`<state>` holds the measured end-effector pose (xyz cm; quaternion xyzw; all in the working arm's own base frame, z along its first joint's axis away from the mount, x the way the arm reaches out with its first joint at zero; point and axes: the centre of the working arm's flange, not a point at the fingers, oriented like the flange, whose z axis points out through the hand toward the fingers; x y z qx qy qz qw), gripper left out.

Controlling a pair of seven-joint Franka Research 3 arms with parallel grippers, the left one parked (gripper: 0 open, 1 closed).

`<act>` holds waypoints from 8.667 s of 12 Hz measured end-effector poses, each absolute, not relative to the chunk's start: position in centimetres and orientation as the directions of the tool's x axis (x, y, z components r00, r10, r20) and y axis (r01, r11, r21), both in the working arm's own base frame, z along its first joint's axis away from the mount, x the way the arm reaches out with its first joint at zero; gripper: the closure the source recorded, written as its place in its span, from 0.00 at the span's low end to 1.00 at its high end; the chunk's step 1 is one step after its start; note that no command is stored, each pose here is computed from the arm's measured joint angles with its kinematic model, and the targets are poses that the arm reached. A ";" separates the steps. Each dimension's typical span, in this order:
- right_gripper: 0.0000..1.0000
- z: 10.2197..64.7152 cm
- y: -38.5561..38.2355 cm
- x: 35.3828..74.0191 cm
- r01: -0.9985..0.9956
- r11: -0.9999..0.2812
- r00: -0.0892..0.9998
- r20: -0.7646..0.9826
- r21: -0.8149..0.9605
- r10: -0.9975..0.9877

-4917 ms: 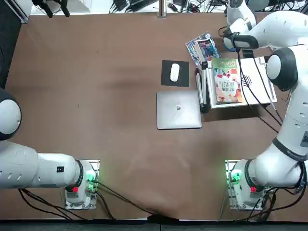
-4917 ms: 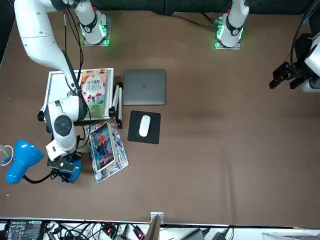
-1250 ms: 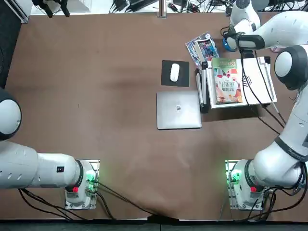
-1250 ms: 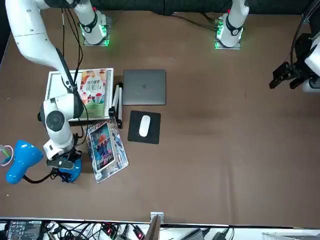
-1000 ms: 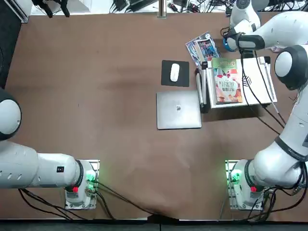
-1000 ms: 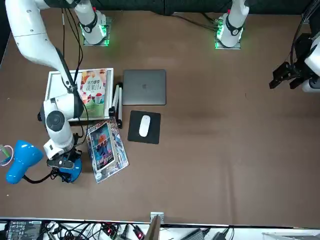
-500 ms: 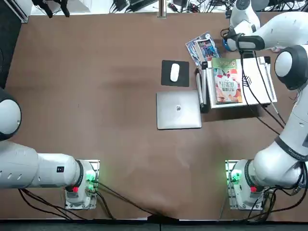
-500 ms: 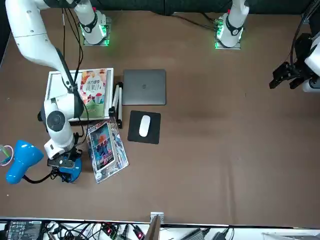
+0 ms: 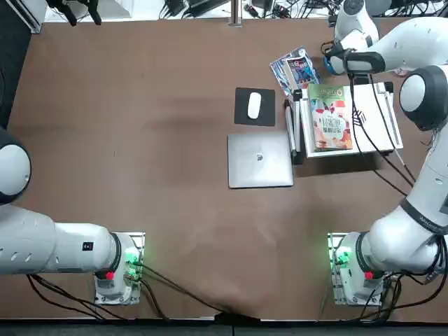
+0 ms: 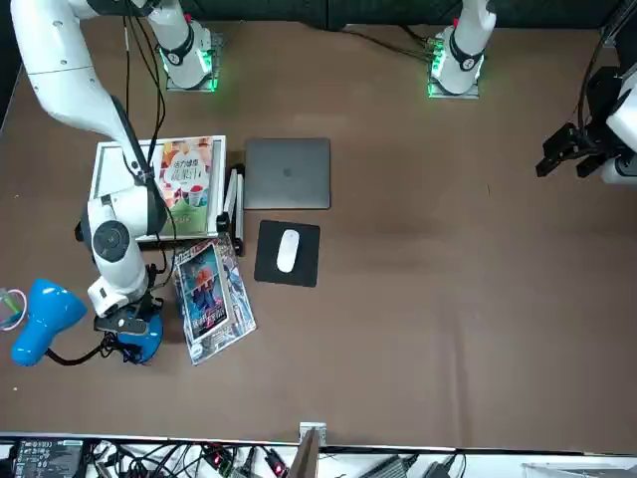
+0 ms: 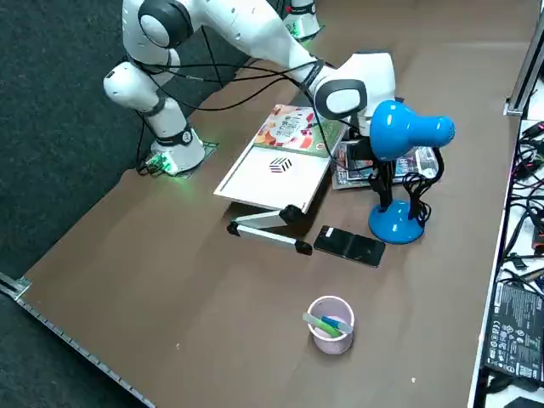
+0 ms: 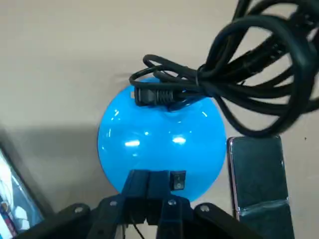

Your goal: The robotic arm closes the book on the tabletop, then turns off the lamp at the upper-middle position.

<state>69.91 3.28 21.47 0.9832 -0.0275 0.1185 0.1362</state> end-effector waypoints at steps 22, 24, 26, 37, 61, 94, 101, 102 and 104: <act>0.98 21.6 2.7 69.7 -0.085 -0.960 0.973 0.231 0.268 -0.022; 0.98 21.6 2.7 69.7 -0.086 -0.960 0.973 0.231 0.268 -0.022; 0.98 21.6 2.6 69.7 -0.086 -0.960 0.973 0.231 0.268 -0.023; 0.98 20.7 2.4 68.2 -0.100 -0.963 0.980 0.192 0.249 -0.052; 0.02 29.0 9.9 67.7 -0.148 -0.978 0.977 0.176 0.149 -0.121; 0.00 60.4 -1.7 52.4 -0.053 -0.999 0.991 -0.119 0.014 -0.054; 0.00 62.1 -4.9 52.0 -0.102 -0.995 0.990 -0.095 -0.006 -0.101; 0.00 62.2 -4.9 52.6 -0.101 -0.995 0.991 -0.089 -0.006 -0.100; 0.00 62.0 -4.8 53.7 -0.097 -0.995 0.992 -0.085 -0.006 -0.096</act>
